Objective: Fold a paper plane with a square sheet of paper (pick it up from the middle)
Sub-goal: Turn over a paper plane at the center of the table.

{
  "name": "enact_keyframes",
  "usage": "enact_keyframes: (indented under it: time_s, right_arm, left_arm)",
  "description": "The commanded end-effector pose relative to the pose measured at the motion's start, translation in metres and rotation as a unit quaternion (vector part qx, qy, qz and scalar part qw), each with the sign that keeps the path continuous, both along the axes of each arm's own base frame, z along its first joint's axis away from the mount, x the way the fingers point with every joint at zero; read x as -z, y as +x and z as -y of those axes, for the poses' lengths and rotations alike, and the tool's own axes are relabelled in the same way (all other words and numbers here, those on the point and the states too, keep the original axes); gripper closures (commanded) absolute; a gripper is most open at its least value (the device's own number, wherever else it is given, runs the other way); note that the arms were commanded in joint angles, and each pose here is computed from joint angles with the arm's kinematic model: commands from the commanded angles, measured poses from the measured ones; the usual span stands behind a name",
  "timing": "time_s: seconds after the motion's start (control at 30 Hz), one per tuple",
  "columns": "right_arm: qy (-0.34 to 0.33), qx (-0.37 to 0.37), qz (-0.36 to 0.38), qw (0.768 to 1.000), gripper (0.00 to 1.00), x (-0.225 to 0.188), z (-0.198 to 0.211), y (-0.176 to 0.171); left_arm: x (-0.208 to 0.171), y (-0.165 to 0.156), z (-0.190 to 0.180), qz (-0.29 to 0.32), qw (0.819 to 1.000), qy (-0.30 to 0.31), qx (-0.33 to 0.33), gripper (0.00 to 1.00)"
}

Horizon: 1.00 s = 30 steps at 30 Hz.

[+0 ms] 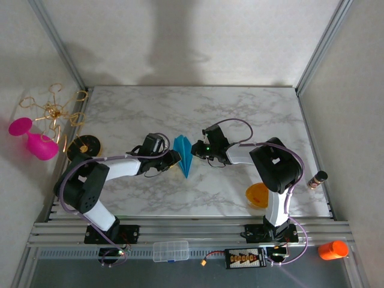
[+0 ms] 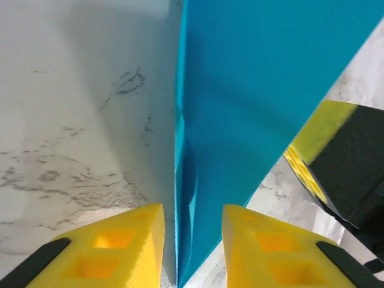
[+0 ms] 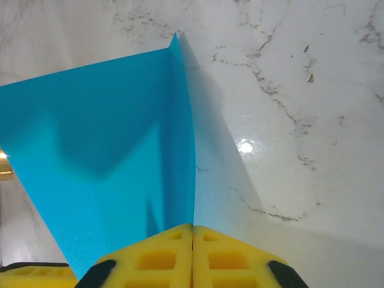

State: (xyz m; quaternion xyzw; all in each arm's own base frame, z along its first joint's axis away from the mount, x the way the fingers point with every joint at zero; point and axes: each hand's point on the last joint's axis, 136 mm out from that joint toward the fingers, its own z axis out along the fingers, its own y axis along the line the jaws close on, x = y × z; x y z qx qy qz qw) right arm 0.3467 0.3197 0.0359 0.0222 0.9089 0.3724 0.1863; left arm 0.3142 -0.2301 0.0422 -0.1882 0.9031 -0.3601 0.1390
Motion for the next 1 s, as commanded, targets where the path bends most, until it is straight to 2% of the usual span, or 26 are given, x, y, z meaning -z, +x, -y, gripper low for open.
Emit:
enact_keyframes:
  time_s: [0.0,0.07,0.2,0.4,0.57,0.67,0.83,0.97]
  right_arm:
    - [-0.007,-0.001,-0.007,1.0,0.92,0.005,0.001,0.002]
    - [-0.007,0.0,-0.007,1.0,0.91,0.005,0.001,0.002]
    - [-0.009,-0.001,-0.008,1.0,0.92,0.007,0.001,0.002]
    - [-0.01,0.0,-0.009,1.0,0.92,0.007,0.002,0.002]
    - [-0.009,0.0,-0.01,1.0,0.92,0.008,0.002,0.002]
    - [-0.009,0.0,-0.01,1.0,0.92,0.007,0.001,0.002]
    - [-0.01,0.0,-0.009,1.0,0.91,0.008,0.002,0.002]
    - [-0.01,0.001,-0.01,1.0,0.92,0.008,0.002,0.002]
  left_arm:
    - [-0.008,0.003,0.012,0.005,1.0,-0.017,0.015,0.73]
    - [-0.009,0.004,0.013,0.007,1.0,-0.017,0.016,0.78]
    - [-0.008,0.003,0.012,0.005,1.0,-0.014,0.016,0.8]
    - [-0.009,0.003,0.012,0.003,1.0,-0.011,0.016,0.8]
    - [-0.012,0.002,0.003,0.008,1.0,0.015,0.012,0.77]
    - [-0.015,-0.004,0.006,0.004,1.0,-0.001,0.015,0.76]
    - [-0.018,-0.004,0.007,0.002,1.0,-0.007,0.015,0.81]
    - [-0.014,-0.003,0.008,0.0,1.0,-0.005,0.014,0.81]
